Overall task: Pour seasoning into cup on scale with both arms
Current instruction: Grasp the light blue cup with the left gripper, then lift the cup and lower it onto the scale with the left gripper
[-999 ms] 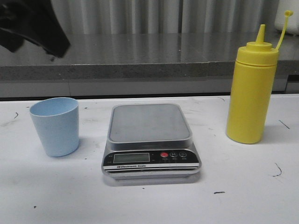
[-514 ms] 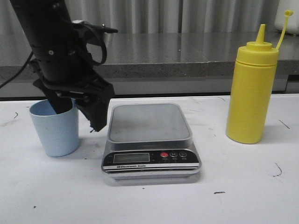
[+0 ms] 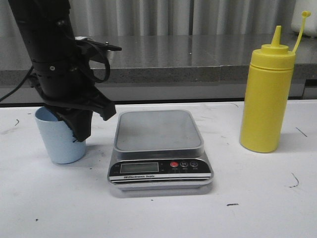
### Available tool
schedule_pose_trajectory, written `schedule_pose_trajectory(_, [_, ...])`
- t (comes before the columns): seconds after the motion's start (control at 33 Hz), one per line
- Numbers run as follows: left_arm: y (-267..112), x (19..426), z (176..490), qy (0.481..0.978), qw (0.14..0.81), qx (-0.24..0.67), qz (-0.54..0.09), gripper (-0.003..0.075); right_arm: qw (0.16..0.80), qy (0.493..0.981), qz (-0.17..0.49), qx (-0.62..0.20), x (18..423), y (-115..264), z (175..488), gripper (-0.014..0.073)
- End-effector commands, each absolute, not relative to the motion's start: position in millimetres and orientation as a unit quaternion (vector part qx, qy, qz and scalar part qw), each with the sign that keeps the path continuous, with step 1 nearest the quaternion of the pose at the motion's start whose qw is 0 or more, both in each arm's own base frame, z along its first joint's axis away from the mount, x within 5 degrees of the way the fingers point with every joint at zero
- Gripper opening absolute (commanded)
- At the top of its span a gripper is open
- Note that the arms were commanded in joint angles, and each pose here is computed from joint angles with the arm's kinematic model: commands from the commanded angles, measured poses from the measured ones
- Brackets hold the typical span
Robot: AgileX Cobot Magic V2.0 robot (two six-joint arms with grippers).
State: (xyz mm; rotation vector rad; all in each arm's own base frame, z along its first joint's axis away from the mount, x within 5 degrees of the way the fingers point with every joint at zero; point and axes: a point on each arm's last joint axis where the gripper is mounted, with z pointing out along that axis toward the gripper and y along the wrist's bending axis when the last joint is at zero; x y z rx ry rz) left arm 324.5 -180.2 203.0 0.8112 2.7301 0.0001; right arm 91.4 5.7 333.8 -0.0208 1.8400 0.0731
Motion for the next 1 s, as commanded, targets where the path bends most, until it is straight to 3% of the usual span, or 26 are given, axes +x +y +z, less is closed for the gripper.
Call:
schedule_pose_trajectory(0.0, [-179, 321, 247, 0.938, 0.21, 0.274, -0.016, -0.002, 0.644, 0.765, 0.028, -0.007, 94, 5, 351, 0.0588])
schedule_pose_trajectory(0.21, [-194, 319, 289, 0.938, 0.215, 0.27, -0.045, -0.002, 0.644, 0.765, 0.028, -0.007, 94, 5, 351, 0.0588])
schedule_pose_trajectory(0.39, [-232, 326, 310, 0.918, 0.236, 0.307, -0.082, -0.002, 0.644, 0.765, 0.028, -0.007, 94, 5, 351, 0.0588])
schedule_pose_trajectory(0.61, [-272, 329, 305, 0.907, 0.228, 0.342, -0.088, -0.002, 0.644, 0.765, 0.028, -0.007, 94, 5, 351, 0.0588])
schedule_pose_trajectory(0.85, [-293, 336, 290, 0.908, 0.204, 0.357, -0.082, -0.0013, 0.644, 0.765, 0.028, -0.007, 94, 5, 351, 0.0588])
schedule_pose_trajectory(0.97, [-294, 336, 288, 0.908, 0.202, 0.358, -0.082, 0.009, 0.644, 0.765, 0.028, -0.007, 94, 5, 351, 0.0588])
